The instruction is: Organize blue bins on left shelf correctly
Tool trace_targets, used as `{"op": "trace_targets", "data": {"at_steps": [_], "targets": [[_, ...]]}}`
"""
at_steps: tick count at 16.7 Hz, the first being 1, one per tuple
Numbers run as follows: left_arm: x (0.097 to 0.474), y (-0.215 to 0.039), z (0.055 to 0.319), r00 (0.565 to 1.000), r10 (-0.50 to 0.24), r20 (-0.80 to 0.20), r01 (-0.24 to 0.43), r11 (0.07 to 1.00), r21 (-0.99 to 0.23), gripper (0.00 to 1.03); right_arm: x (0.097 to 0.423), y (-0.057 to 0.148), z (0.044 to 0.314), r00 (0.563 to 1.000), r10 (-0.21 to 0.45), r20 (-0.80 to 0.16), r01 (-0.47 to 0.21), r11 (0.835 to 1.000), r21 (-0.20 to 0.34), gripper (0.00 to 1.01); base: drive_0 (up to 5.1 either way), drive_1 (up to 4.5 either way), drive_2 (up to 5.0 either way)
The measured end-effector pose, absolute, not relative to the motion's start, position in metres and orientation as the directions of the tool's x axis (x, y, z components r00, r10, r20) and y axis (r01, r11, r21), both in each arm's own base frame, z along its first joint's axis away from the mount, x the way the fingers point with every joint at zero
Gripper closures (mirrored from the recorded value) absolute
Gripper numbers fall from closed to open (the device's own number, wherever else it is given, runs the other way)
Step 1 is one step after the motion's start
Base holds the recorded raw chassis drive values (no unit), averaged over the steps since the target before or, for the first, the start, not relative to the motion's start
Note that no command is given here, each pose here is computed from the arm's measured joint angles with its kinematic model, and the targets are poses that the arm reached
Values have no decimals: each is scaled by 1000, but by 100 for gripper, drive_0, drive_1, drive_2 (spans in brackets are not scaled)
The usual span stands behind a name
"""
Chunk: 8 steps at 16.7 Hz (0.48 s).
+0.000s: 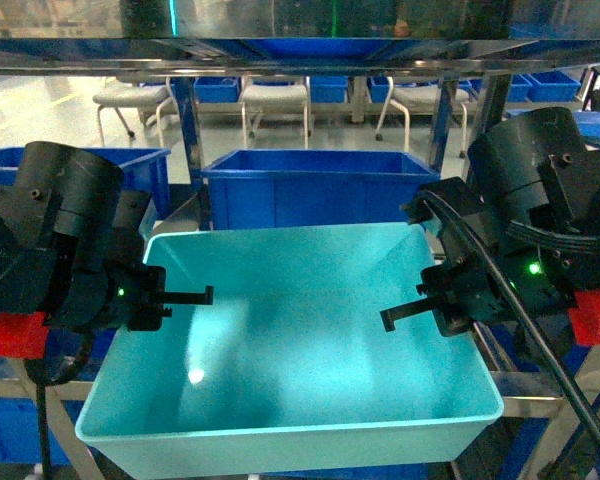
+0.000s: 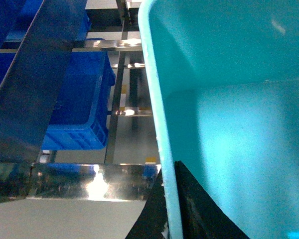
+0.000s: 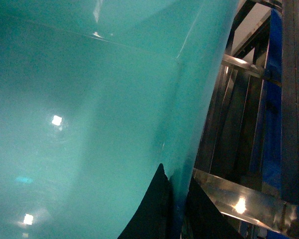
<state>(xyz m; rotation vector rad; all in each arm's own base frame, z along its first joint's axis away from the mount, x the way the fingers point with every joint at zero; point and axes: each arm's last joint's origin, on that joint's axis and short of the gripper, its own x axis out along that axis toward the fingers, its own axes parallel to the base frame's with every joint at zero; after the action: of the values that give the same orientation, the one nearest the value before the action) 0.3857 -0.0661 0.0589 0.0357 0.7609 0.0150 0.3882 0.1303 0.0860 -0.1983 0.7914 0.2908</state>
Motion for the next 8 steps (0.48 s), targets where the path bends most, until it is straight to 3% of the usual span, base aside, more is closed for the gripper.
{"op": "trace_targets", "data": {"at_steps": [8], "targets": [[458,-48,64,723,31,-690,0,999,45,101,455,152,82,656,159,-738,-312,947,-73,98,0,0,0]]}}
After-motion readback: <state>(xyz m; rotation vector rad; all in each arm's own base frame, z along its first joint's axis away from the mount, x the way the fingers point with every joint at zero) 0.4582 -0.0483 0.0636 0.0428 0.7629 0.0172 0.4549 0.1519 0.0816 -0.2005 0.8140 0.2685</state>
